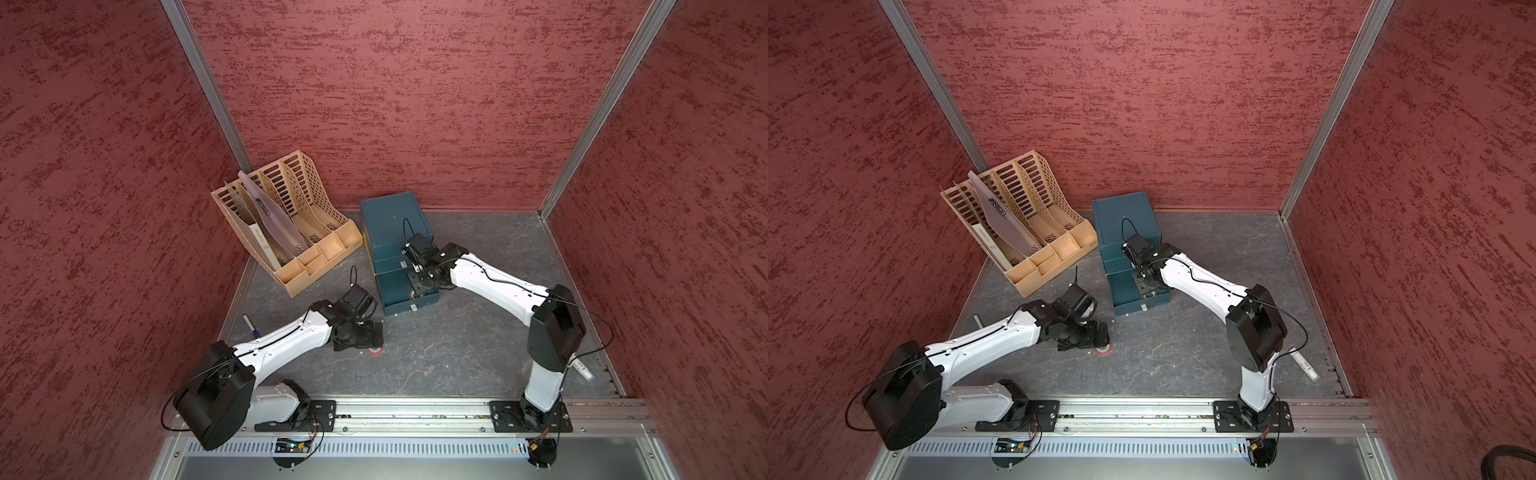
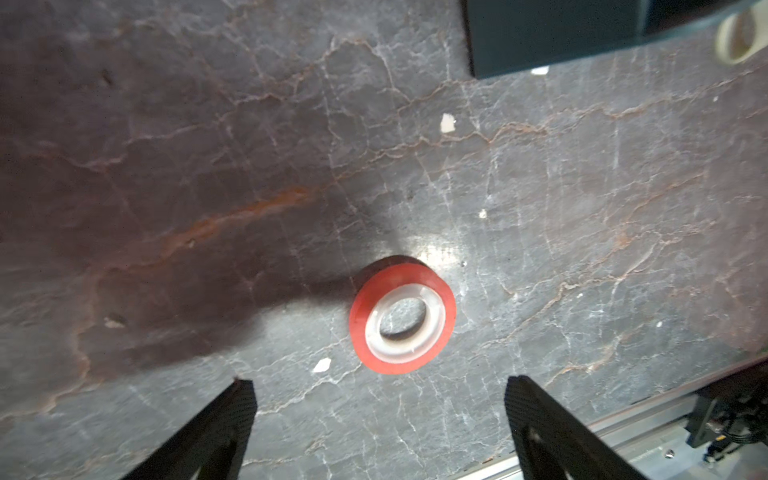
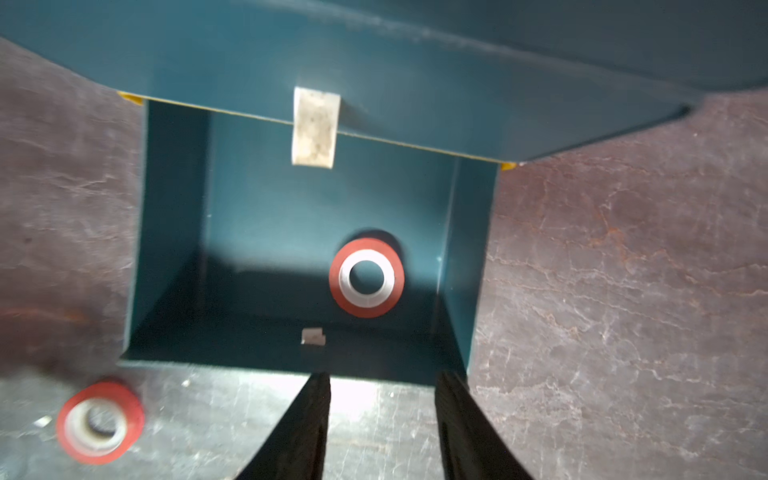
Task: Place the transparent tape into the drawer according to color
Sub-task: Place the tape in the drawer, then pick up the tape at the center of the board.
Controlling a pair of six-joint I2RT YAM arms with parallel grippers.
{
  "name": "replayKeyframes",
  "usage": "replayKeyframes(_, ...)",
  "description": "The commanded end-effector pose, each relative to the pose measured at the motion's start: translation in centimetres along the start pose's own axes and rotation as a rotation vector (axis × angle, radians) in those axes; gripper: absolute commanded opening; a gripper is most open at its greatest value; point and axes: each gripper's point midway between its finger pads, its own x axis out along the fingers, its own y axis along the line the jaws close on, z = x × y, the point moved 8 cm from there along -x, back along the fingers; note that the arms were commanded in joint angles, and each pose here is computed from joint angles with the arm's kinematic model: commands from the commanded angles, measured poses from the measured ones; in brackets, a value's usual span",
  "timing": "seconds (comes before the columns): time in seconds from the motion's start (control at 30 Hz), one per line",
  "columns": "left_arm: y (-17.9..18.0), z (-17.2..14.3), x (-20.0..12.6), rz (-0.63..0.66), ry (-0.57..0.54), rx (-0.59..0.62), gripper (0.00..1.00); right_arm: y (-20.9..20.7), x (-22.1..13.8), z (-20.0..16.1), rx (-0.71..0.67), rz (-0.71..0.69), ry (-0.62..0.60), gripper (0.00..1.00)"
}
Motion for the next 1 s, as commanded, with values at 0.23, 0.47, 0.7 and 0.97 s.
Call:
replayKeyframes(0.23,-0.6,0.7,0.5,0.147,0.003,0.041,0.81,-0.9,-3.9,-4.0,0.09,0.136,-0.007,0.49)
replayKeyframes(0.47,-1.2,1.2,1.5,0.193,0.016,0.068,0.74,-1.4,-4.7,-6.7,0.121,0.18,0.019,0.5)
replayKeyframes(0.7,-1.2,1.2,2.0,0.208,0.029,0.07,0.7,-1.3,-5.6,-8.7,0.151,0.273,0.027,0.61)
replayKeyframes(0.97,-1.2,1.1,2.7,0.222,0.047,0.082,0.64,-1.4,-6.0,-9.6,0.161,0.305,0.038,0.81)
